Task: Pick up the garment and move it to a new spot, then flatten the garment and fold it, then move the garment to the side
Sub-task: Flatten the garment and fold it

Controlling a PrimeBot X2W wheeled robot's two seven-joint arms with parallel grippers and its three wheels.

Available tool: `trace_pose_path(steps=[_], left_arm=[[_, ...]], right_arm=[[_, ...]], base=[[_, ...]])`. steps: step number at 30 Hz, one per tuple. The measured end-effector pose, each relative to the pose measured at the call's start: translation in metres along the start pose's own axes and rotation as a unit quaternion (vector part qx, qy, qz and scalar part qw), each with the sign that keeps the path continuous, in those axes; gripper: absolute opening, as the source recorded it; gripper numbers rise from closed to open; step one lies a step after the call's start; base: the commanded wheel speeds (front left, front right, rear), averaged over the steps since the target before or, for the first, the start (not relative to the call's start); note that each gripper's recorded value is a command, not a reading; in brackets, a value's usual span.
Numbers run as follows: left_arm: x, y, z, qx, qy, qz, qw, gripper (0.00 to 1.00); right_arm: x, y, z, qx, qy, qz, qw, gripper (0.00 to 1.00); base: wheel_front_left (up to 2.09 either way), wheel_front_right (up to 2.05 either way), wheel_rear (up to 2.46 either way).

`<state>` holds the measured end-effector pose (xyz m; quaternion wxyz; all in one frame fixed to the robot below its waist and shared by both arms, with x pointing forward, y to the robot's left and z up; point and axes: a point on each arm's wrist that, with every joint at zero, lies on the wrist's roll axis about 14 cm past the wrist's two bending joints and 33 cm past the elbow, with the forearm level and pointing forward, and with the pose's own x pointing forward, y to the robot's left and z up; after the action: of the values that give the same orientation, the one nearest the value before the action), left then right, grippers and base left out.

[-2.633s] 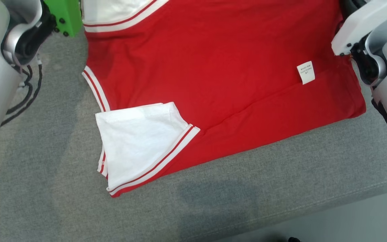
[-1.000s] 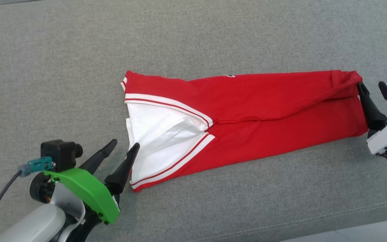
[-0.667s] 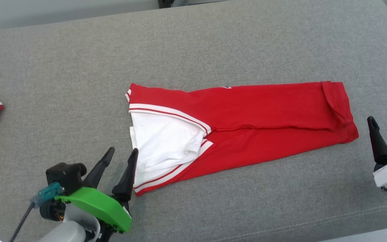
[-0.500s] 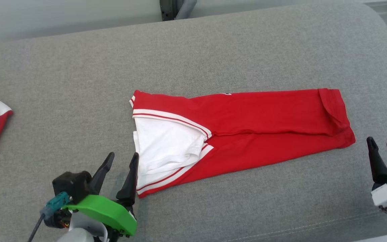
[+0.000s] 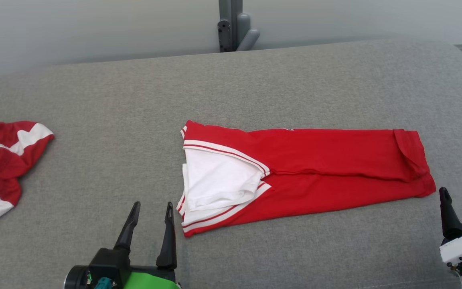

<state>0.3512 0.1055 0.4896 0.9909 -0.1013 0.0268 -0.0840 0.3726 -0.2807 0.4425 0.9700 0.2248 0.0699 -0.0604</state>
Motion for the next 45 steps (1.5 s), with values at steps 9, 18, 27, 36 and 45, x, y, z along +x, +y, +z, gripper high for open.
trace_pose_path(steps=[9, 18, 27, 36, 45], left_arm=[[-0.018, 0.015, 0.002, 0.021, -0.017, 0.033, 0.999, 1.00], [-0.027, 0.037, 0.000, 0.023, -0.020, 0.073, 0.997, 1.00], [-0.025, 0.047, -0.010, 0.026, -0.005, 0.084, 0.996, 1.00], [-0.017, 0.043, -0.014, 0.027, 0.000, 0.071, 0.997, 1.00], [-0.006, 0.032, -0.020, 0.026, 0.006, 0.042, 0.999, 1.00]], right_arm=[[0.030, 0.005, -0.010, 0.006, 0.020, -0.007, 1.000, 1.00], [0.064, 0.004, -0.034, -0.009, 0.072, -0.025, 0.997, 1.00], [0.077, -0.002, -0.058, -0.023, 0.111, -0.041, 0.993, 0.48], [0.078, -0.008, -0.044, -0.011, 0.093, -0.042, 0.995, 0.00], [0.076, -0.047, 0.020, -0.055, 0.029, -0.067, 0.996, 0.00]], base=[[0.00, 0.00, 0.00], [0.00, 0.00, 0.00], [0.00, 0.00, 0.00], [0.00, 0.00, 0.00], [0.00, 0.00, 0.00]])
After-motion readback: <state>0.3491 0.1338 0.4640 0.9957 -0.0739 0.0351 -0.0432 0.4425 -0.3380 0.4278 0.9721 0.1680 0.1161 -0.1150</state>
